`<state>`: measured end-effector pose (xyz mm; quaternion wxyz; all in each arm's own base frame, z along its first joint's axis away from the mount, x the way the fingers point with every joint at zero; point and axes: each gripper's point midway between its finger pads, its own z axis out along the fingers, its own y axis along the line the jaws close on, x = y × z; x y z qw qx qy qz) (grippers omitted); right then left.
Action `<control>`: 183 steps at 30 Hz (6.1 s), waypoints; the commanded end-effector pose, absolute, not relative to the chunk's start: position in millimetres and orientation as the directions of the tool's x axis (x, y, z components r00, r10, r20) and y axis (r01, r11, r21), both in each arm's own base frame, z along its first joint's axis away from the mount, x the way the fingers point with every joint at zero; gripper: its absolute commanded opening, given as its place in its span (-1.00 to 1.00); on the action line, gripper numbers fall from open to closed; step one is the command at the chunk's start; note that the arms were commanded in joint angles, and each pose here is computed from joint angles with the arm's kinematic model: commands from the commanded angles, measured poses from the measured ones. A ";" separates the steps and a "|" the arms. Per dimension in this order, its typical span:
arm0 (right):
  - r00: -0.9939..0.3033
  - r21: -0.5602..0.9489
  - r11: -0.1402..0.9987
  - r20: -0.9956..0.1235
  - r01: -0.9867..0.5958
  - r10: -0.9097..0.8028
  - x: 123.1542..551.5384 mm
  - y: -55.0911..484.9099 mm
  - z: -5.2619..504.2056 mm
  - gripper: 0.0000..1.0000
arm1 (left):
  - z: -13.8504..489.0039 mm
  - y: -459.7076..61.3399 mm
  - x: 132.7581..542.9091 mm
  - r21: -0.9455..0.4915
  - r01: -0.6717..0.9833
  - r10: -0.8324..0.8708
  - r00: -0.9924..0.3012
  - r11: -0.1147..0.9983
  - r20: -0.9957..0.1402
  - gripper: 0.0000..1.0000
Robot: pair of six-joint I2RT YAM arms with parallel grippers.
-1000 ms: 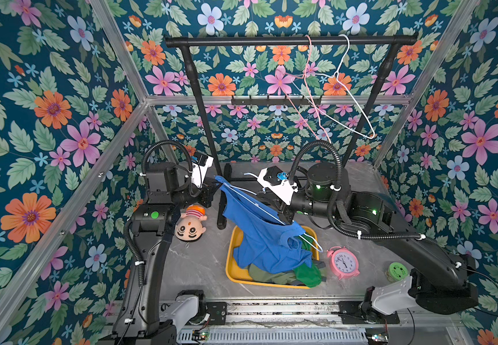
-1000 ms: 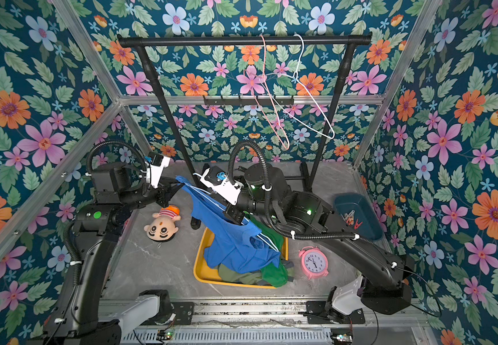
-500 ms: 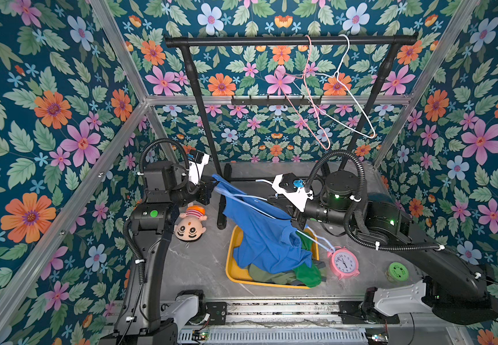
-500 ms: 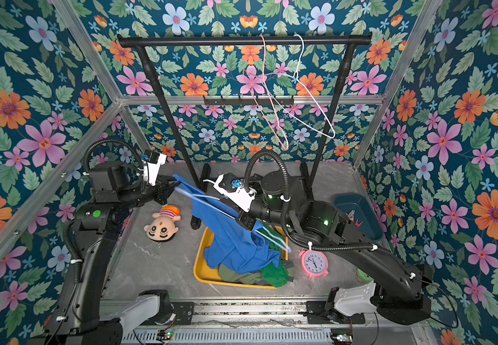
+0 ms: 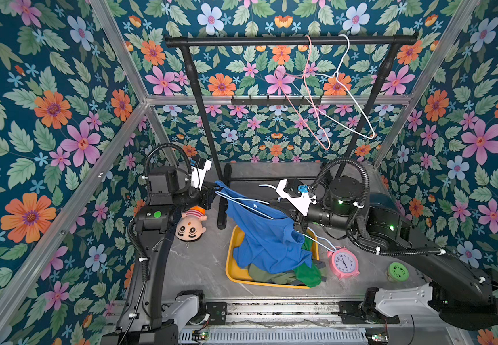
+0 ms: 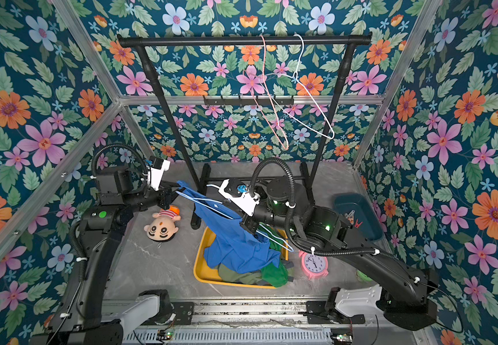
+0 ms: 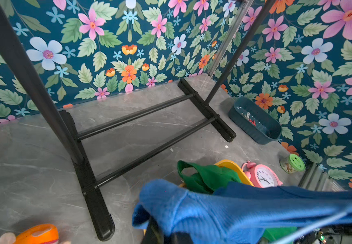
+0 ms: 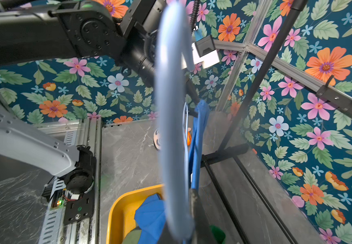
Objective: Remove the clothespins securing tank tops to the hanger
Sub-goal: Remove the tank top from the hanger, then place the tank top in the basket.
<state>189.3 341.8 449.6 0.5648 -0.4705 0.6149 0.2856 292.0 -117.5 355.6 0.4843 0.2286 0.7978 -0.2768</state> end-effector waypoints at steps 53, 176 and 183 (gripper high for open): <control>-0.073 0.080 -0.035 -0.984 -0.996 -0.160 194.4 376.1 469.5 -1.00 | 430.8 -152.4 173.1 -0.032 0.944 0.261 -0.122 0.328 -0.958 0.35; -0.508 0.260 0.667 -0.836 -0.699 -0.207 200.1 223.7 309.7 -0.44 | 438.0 -145.9 181.9 0.177 0.921 0.514 -0.029 0.347 -0.857 -1.00; -0.436 0.246 0.659 -0.889 -0.711 -0.138 221.4 215.0 353.8 -0.45 | 450.1 -153.8 173.2 0.155 0.937 0.461 -0.008 0.314 -0.888 -1.00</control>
